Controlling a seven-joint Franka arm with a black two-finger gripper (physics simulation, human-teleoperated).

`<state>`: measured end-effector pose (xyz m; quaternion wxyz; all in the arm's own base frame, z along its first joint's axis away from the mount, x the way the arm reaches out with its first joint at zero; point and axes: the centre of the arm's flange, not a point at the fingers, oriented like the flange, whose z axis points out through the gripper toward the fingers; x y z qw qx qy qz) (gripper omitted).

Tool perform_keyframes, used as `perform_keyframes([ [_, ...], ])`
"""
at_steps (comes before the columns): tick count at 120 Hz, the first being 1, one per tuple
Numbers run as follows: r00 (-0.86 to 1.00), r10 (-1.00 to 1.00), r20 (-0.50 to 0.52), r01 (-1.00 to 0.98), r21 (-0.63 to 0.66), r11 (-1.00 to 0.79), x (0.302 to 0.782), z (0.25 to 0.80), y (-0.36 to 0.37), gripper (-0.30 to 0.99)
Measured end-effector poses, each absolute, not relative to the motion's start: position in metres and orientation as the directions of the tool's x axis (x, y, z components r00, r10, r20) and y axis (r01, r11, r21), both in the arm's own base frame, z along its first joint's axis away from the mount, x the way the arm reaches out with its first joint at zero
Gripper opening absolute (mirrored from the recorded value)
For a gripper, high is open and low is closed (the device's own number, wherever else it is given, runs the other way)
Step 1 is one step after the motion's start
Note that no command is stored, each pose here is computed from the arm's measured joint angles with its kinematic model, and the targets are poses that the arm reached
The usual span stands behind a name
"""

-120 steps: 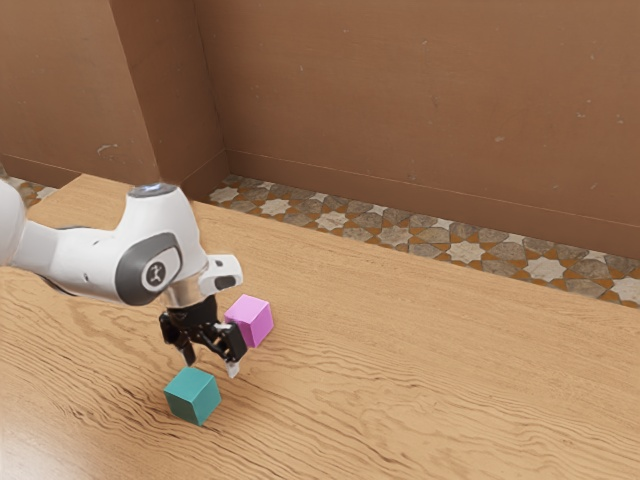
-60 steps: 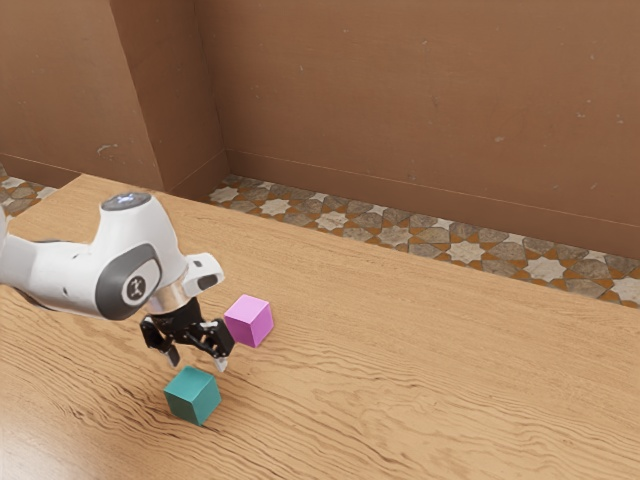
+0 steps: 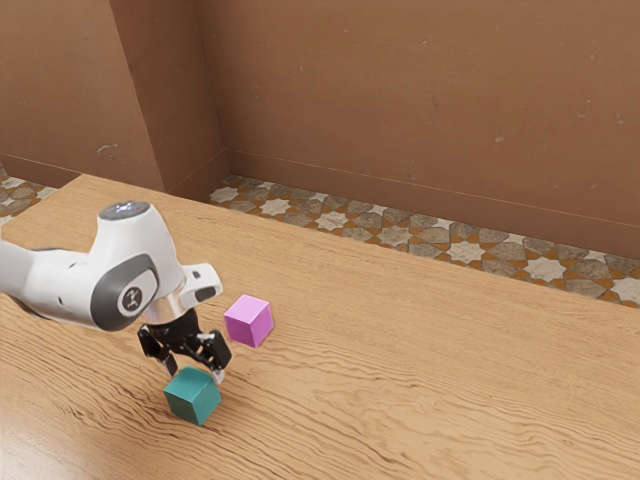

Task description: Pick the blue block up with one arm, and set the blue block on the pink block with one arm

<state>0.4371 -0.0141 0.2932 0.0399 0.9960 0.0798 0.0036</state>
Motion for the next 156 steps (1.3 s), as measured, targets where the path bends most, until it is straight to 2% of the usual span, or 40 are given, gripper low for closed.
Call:
perform_keyframes([
  [62, 0.993, 0.112, -0.042, 0.115, 0.079, -0.99, 0.426, 0.271, -0.015, 0.69],
  [116, 0.995, 0.092, -0.041, 0.095, 0.078, -0.992, 0.427, 0.261, -0.014, 0.68],
  [156, 0.997, 0.075, -0.038, 0.077, 0.076, -0.994, 0.427, 0.26, -0.013, 0.54],
])
